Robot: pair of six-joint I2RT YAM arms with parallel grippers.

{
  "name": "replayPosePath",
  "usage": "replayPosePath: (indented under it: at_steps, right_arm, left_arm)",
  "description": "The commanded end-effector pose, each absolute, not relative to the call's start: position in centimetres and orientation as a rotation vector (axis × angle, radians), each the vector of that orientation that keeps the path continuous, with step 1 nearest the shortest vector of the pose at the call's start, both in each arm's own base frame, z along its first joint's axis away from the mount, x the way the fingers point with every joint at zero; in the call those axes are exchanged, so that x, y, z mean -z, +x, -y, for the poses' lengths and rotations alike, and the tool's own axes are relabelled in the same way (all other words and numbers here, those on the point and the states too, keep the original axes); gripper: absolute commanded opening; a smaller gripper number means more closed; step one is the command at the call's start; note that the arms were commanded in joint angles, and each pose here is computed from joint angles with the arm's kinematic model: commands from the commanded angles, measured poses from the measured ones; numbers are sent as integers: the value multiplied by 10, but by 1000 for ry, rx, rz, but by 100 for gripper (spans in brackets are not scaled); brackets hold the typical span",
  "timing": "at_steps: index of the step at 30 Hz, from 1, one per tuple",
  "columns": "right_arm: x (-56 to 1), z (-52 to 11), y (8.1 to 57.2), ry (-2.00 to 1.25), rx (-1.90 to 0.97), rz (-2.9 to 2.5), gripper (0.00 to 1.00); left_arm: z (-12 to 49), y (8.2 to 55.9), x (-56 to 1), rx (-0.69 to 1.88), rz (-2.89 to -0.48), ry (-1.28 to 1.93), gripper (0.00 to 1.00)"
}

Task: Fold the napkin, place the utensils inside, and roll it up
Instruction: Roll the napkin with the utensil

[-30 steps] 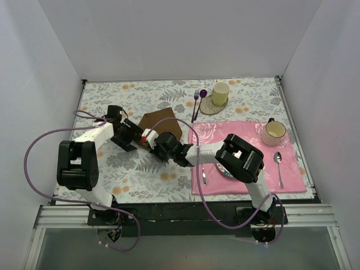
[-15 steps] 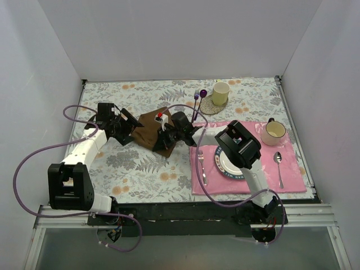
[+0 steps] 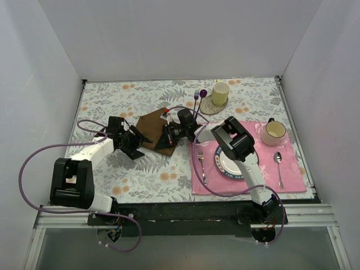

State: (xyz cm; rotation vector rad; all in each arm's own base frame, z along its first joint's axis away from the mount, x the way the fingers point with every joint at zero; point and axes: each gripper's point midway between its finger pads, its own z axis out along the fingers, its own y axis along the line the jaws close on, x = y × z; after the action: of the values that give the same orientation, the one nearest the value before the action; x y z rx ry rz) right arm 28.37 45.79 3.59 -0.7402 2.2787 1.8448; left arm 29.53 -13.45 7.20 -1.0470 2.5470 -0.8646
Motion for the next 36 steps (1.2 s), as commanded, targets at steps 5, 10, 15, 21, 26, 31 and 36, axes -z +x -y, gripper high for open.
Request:
replayPosePath:
  at_steps: [5,10,15,21,26,31,36]
  right_arm:
    - [-11,-451,269,-540,-1953,-2436,1]
    - [-12,-452,270,-533,-1940,-2432,1]
    - [-14,-453,273,-532,-1932,-2424,1]
    - [-11,-451,271,-536,-1921,-2437,1]
    - [-10,-449,268,-575,-1909,-2435,1]
    - [-4,-446,271,-633,-1833,-2481,1]
    - [-18,-452,297,-881,-1580,-2405,7]
  left_arm:
    - [126,308,-51,803,-2459,-1263,65]
    - [126,318,-37,786,-2452,-1302,59]
    - [111,323,-25,668,-2412,-1343,56]
    - [107,329,-11,636,-2398,-1357,42]
    - [104,335,-12,622,-2385,-1312,30]
    - [102,336,-15,596,-2403,-1279,0]
    - [106,326,-10,580,-2490,-1280,0]
